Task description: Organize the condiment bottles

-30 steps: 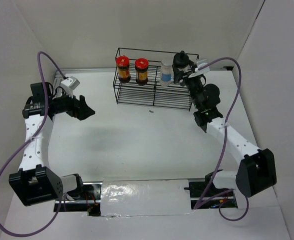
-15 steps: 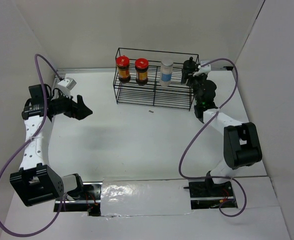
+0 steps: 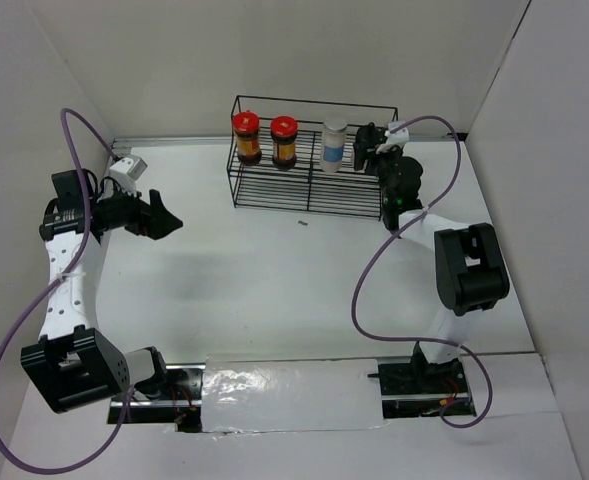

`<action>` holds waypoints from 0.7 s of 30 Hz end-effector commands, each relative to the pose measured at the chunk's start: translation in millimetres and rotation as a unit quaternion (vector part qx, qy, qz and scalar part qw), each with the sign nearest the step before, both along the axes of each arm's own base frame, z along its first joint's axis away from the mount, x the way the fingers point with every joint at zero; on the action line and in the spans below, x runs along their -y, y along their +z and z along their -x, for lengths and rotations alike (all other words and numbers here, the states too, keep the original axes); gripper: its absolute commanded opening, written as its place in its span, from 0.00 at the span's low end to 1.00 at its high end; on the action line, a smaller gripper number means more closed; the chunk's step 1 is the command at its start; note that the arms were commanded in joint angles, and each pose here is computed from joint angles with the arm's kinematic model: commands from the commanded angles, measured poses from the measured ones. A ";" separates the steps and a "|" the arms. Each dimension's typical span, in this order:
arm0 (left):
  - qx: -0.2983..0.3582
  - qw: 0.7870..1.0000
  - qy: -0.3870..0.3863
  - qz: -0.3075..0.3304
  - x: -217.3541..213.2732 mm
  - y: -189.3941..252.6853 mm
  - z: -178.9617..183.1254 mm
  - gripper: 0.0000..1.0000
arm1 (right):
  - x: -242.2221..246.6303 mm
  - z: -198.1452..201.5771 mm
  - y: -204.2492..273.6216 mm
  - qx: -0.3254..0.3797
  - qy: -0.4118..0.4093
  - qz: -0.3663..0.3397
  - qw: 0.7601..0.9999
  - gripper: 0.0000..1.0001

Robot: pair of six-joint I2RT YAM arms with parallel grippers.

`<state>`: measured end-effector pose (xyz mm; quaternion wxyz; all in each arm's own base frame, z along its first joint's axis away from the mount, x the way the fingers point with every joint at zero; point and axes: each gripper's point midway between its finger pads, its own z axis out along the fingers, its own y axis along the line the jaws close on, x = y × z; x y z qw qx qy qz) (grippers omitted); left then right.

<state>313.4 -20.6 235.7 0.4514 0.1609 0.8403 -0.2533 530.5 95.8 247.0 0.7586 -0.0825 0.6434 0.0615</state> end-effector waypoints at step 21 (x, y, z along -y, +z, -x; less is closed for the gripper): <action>0.021 0.999 -0.020 0.024 7.0 13.8 2.8 0.99 | 29.9 29.6 106.4 0.099 -0.058 -0.003 0.993 1.00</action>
